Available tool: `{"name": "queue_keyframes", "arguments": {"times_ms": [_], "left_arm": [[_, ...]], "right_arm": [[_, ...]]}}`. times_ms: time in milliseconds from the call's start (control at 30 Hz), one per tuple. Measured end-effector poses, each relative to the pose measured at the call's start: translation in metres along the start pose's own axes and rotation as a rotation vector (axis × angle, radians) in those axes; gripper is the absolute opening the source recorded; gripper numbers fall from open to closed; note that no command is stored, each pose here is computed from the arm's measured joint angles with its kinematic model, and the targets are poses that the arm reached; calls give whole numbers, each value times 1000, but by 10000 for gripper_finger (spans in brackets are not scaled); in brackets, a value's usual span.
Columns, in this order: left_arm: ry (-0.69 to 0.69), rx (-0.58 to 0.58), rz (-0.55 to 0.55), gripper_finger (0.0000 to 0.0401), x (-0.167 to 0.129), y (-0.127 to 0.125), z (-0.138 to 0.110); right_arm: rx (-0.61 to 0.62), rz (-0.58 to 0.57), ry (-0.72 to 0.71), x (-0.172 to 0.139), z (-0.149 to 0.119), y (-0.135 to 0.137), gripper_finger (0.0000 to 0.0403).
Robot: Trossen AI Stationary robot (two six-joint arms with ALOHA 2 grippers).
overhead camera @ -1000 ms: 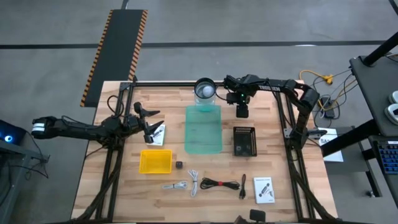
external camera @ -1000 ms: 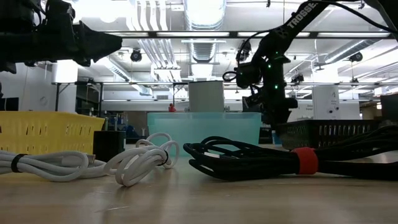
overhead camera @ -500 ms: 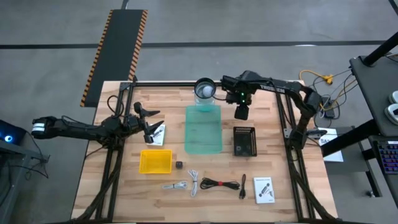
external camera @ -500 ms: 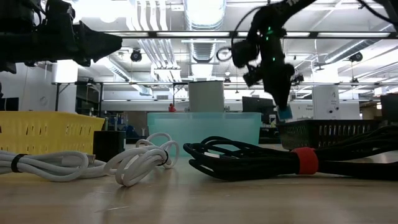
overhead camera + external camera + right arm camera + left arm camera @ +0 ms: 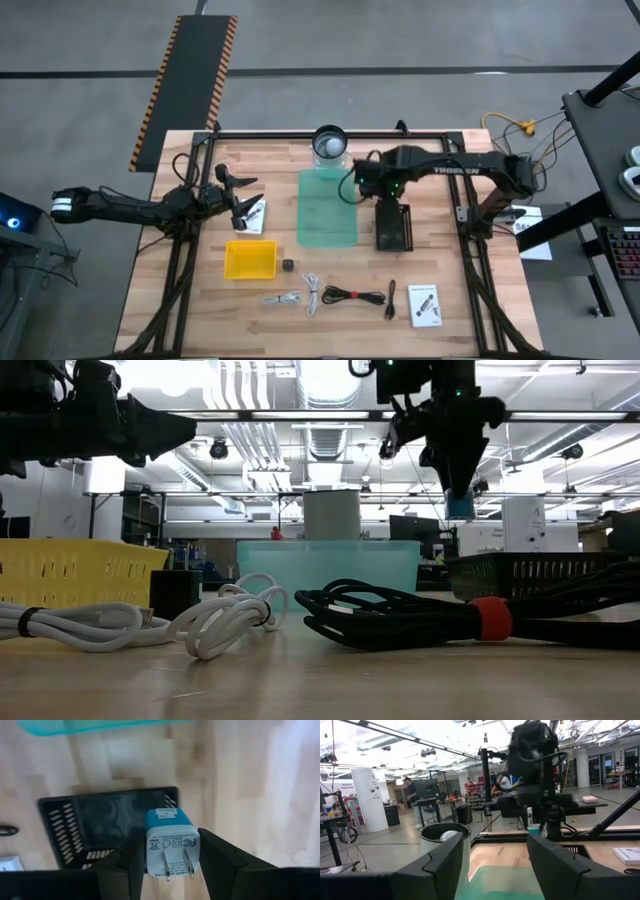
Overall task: Pick and place items into bin
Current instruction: Put the blue charger adapter into the black bin
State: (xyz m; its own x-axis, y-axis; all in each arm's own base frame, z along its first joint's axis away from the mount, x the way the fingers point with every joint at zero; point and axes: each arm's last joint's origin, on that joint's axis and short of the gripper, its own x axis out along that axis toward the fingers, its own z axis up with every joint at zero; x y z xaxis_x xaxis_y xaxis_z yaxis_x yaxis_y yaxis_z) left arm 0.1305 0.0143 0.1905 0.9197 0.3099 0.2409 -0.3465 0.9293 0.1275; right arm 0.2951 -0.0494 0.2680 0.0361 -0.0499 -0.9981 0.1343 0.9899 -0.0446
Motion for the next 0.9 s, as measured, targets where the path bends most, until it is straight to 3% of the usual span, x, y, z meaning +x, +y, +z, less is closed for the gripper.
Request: {"name": "queue_keyframes", "arguments": {"times_ms": [200, 900], "left_arm": [[0, 0, 0, 206, 0, 0, 0], [1, 0, 0, 206, 0, 0, 0]], "right_arm": [[-69, 6, 31, 17, -1, 21, 137], [-109, 49, 26, 87, -19, 21, 138]]}}
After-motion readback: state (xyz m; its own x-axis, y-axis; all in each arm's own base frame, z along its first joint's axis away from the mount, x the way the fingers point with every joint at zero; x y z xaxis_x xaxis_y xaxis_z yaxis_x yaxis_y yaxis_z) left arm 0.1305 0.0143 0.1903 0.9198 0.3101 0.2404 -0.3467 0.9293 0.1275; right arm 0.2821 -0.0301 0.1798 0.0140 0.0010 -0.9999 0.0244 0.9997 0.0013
